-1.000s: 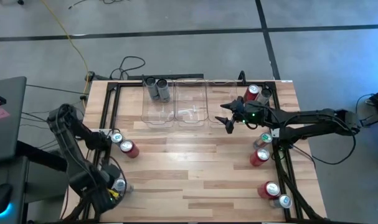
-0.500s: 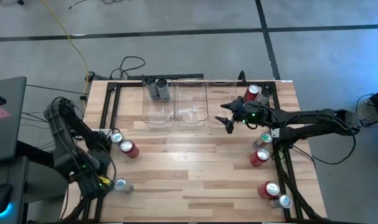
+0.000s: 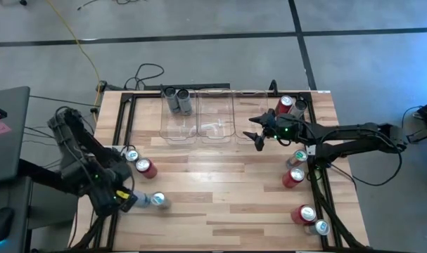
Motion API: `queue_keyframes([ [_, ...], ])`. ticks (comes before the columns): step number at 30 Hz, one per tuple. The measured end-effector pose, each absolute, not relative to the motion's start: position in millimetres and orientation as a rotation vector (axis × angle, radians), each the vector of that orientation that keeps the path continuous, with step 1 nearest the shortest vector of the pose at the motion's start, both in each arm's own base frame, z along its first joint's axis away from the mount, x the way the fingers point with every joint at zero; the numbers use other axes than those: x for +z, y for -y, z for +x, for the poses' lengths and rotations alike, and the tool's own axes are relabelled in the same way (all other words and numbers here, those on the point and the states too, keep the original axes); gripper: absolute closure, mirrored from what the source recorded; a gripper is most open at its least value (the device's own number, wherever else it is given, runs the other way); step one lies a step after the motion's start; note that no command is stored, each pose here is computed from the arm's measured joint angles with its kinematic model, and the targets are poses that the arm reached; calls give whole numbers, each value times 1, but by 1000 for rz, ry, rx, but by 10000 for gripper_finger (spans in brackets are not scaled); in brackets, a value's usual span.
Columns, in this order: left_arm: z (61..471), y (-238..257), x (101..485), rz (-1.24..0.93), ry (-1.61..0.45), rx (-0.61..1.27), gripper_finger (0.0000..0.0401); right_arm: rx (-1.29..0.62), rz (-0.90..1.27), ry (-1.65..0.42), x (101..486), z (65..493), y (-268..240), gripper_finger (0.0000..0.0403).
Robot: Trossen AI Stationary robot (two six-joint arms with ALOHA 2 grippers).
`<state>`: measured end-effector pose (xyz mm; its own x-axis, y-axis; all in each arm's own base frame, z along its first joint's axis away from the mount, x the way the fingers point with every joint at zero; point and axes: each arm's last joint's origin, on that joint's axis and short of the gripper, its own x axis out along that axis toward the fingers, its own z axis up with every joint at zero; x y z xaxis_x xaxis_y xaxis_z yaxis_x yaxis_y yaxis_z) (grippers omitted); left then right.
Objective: Sort soda cans
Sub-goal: Put the white-blue soda can into the left transparent bin
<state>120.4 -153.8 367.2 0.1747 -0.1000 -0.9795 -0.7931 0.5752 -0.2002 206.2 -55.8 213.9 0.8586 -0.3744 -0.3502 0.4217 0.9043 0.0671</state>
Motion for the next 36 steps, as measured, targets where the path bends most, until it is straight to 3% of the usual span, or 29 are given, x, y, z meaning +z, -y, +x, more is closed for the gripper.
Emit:
queue_keyframes([
  [12, 148, 127, 368, -719, -1192, 577, 143, -420, 144, -339, 214, 206, 56, 53],
  [19, 169, 99, 369, -731, -996, 754, 143, -419, 144, -339, 214, 206, 56, 53],
  [28, 188, 52, 371, -665, -996, 848, 143, -420, 144, -339, 214, 206, 56, 53],
  [36, 196, 4, 394, -631, -941, 857, 143, -420, 144, -339, 214, 206, 56, 53],
])
